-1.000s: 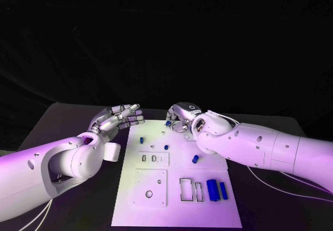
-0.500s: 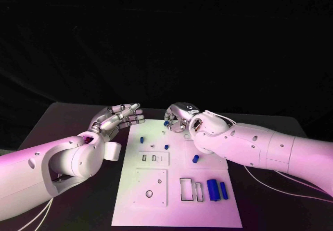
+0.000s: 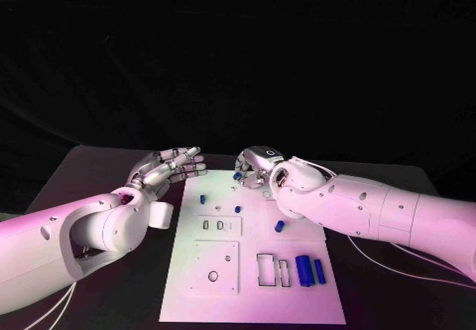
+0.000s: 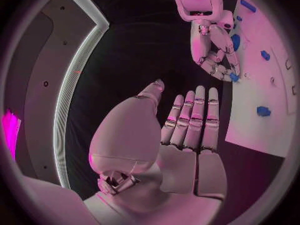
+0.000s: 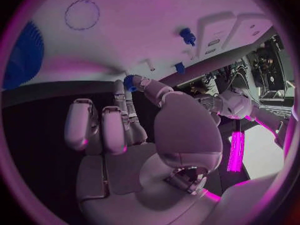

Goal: Assemble the parts on the task board

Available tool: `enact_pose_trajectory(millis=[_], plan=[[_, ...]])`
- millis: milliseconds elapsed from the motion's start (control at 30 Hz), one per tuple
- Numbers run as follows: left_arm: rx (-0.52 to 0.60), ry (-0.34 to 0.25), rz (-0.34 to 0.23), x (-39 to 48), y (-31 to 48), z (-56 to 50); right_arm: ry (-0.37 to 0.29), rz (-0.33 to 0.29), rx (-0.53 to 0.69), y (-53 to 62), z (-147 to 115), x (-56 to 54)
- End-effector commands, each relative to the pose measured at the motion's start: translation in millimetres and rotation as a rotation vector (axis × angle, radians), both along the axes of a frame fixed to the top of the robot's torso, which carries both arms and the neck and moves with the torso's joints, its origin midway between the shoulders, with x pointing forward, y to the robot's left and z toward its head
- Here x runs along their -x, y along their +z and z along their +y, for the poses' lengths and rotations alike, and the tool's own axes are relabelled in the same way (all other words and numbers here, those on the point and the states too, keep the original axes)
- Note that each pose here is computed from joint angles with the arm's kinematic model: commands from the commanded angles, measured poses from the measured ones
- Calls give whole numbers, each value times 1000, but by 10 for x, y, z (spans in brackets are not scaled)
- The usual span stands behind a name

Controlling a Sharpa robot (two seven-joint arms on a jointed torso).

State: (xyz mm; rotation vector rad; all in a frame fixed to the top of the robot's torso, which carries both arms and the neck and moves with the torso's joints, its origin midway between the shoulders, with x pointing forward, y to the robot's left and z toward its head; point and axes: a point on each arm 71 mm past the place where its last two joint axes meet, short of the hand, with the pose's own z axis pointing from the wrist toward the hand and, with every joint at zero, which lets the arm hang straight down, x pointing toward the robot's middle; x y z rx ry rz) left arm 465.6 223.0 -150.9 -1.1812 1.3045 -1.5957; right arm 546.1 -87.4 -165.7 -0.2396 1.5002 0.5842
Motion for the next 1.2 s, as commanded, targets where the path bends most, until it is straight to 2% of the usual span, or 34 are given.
enact_pose_trajectory(millis=[33, 500, 633, 800, 967, 1200], plan=[[11, -14, -8, 4, 18, -24, 2, 30, 27, -39, 9, -1], [10, -14, -8, 2, 18, -18, 4, 20, 17, -31, -18, 11], [10, -12, -8, -3, 17, -10, 9, 9, 1, -13, -72, 56], [8, -7, -9, -11, 14, 17, 4, 5, -60, 57, -307, 187], [6, 0, -10, -22, 10, 51, -48, 70, -109, 166, -662, 254], [2, 12, -13, -41, 4, 103, -156, 201, -155, 230, -1148, 247]])
